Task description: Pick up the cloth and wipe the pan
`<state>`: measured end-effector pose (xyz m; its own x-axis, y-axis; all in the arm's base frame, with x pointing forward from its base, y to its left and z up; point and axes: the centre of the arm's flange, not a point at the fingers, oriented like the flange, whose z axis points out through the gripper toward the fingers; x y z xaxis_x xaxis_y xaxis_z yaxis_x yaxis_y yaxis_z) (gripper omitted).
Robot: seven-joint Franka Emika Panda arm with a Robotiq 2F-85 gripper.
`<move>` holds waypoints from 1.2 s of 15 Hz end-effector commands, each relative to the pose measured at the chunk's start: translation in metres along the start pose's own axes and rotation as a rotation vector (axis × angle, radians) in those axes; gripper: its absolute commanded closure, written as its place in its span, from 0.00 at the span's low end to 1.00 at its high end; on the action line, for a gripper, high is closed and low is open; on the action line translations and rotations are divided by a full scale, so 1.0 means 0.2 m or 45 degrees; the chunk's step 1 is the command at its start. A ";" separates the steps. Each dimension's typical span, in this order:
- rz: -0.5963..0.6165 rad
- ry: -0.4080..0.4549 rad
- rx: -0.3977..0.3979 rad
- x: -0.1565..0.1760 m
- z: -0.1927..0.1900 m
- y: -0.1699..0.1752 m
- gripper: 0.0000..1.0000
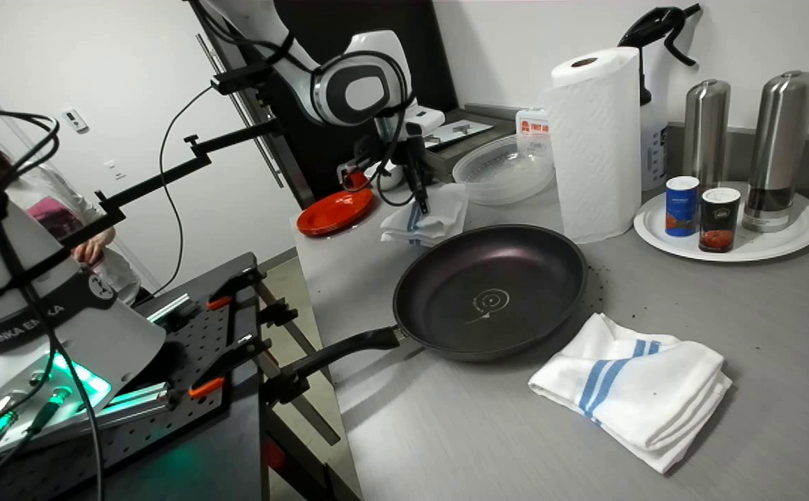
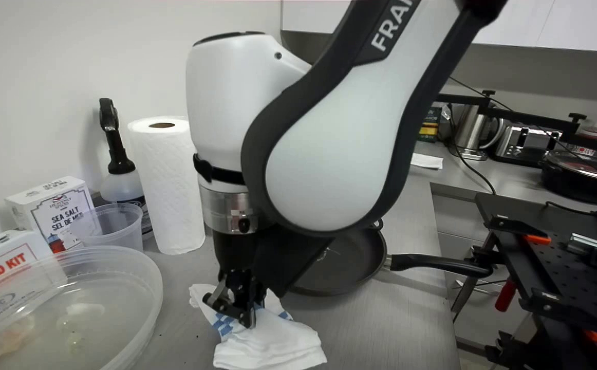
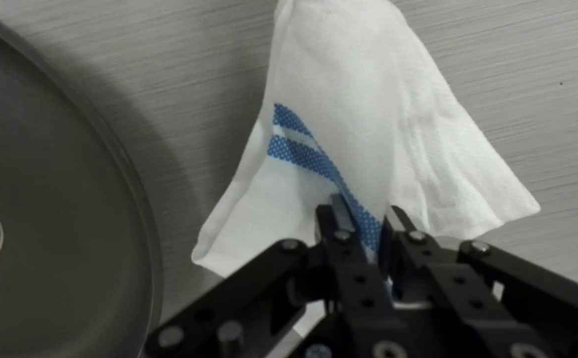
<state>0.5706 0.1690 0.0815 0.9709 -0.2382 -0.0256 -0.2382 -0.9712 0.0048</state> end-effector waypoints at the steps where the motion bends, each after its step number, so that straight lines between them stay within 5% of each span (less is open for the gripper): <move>1: 0.041 0.004 0.029 0.02 -0.17 0.06 0.96; 13: 0.014 -0.076 0.301 0.30 -0.26 0.57 0.96; 18: 0.018 -0.083 0.316 0.33 -0.28 0.73 0.96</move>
<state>0.6037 0.0195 0.1244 0.9636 -0.2561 -0.0770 -0.2669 -0.9389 -0.2175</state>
